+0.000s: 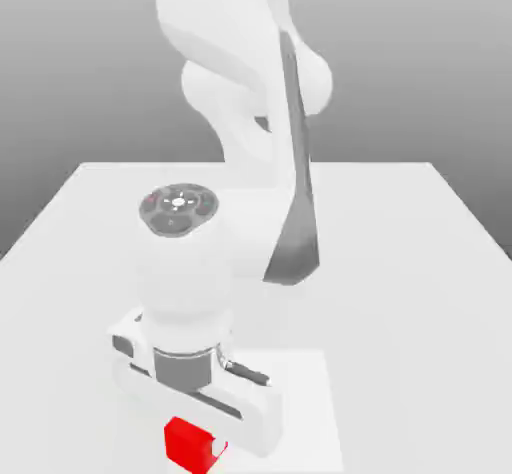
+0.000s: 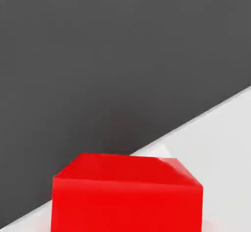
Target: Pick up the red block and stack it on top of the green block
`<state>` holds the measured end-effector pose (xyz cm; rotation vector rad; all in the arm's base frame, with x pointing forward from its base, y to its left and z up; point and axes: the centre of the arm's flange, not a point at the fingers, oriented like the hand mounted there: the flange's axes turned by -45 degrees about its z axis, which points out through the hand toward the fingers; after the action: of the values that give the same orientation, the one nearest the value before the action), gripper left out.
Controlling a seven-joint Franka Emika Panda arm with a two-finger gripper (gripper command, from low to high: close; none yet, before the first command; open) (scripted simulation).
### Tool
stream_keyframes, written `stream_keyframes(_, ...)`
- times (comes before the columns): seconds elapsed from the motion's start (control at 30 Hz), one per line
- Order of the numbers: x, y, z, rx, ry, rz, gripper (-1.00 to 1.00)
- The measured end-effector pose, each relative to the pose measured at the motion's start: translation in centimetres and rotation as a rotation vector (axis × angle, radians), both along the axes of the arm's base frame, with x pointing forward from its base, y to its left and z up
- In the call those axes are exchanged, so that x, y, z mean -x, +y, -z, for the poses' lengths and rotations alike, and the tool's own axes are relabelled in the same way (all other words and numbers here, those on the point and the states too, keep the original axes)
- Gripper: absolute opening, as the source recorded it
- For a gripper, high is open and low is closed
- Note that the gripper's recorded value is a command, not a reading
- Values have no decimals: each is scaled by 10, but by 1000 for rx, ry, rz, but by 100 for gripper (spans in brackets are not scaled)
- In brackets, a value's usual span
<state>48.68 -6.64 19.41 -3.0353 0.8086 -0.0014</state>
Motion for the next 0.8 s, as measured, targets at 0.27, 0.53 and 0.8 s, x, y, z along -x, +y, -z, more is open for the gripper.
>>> stream_keyframes(0.27,32,-26,-39,-53,-16,441,-100)
stream_keyframes(0.53,75,-58,-56,-71,-16,969,-100)
stream_keyframes(0.8,125,-84,-57,-34,-5,1491,-100)
